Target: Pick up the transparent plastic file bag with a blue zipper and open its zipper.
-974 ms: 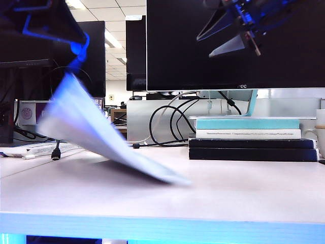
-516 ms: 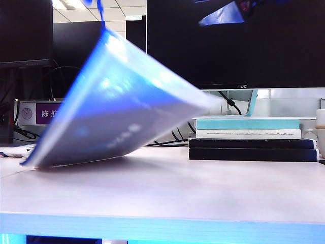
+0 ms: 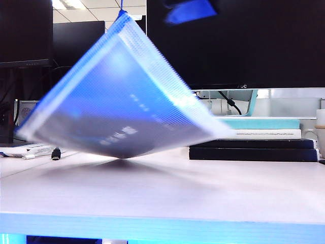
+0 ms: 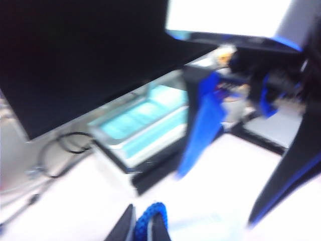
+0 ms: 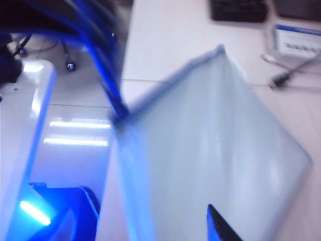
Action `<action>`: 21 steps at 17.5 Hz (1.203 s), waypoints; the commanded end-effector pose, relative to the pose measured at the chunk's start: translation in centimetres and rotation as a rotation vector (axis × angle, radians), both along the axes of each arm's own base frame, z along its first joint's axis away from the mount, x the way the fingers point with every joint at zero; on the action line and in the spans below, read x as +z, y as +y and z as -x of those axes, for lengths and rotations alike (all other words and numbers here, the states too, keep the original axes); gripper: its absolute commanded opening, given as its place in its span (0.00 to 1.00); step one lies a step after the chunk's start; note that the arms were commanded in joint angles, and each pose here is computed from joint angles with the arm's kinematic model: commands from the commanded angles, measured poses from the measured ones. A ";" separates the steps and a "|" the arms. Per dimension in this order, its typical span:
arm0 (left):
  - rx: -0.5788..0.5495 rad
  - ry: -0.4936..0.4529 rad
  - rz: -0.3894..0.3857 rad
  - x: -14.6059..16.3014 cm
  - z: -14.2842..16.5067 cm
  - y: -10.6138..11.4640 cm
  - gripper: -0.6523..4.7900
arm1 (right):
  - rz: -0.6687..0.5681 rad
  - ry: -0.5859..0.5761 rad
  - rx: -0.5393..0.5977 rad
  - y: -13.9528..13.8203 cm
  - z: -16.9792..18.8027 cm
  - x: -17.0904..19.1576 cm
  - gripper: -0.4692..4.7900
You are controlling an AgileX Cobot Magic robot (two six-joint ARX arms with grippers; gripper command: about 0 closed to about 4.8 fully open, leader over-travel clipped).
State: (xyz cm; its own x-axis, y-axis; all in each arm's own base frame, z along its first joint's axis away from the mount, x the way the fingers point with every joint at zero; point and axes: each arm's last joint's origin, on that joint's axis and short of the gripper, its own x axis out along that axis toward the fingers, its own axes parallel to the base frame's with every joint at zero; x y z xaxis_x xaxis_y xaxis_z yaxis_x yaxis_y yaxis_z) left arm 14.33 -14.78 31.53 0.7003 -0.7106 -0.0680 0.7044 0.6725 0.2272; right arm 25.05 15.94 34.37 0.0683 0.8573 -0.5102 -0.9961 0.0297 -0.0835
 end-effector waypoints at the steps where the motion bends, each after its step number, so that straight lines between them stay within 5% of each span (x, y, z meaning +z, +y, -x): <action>1: -0.018 -0.012 0.045 0.7 -0.3 0.2 0.11 | -0.038 -0.050 0.030 0.9 0.3 0.7 0.73; 7: -0.099 -0.056 0.087 2.2 -0.1 0.1 0.11 | -0.035 -0.031 0.040 1.5 0.7 0.6 0.73; 10: -0.120 -0.055 0.097 2.3 -0.1 0.1 0.11 | -0.042 -0.043 0.039 1.5 0.6 0.7 0.53; 16: -0.122 -0.079 0.143 2.7 -0.1 0.0 0.11 | -0.053 0.026 0.027 2.5 0.4 0.2 0.53; 18: -0.123 -0.081 0.145 2.7 -0.2 0.0 0.11 | -0.048 0.032 0.035 3.0 0.3 -0.1 0.34; 19: -0.126 -0.079 0.149 2.8 -0.2 0.0 0.11 | -0.046 0.034 0.046 3.3 0.4 -0.3 0.10; 21: -0.125 -0.077 0.139 2.7 -0.2 0.0 0.11 | -0.024 0.023 0.022 3.5 0.2 -0.5 0.09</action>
State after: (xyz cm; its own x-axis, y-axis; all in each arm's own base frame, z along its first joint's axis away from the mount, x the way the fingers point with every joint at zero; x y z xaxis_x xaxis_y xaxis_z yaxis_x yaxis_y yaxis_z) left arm 14.61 -14.83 33.68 0.6158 -0.7860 0.0542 0.7665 0.6136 0.1894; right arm 24.77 19.44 33.69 0.0110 0.8746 -0.4847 -0.9991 -0.0102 -0.0412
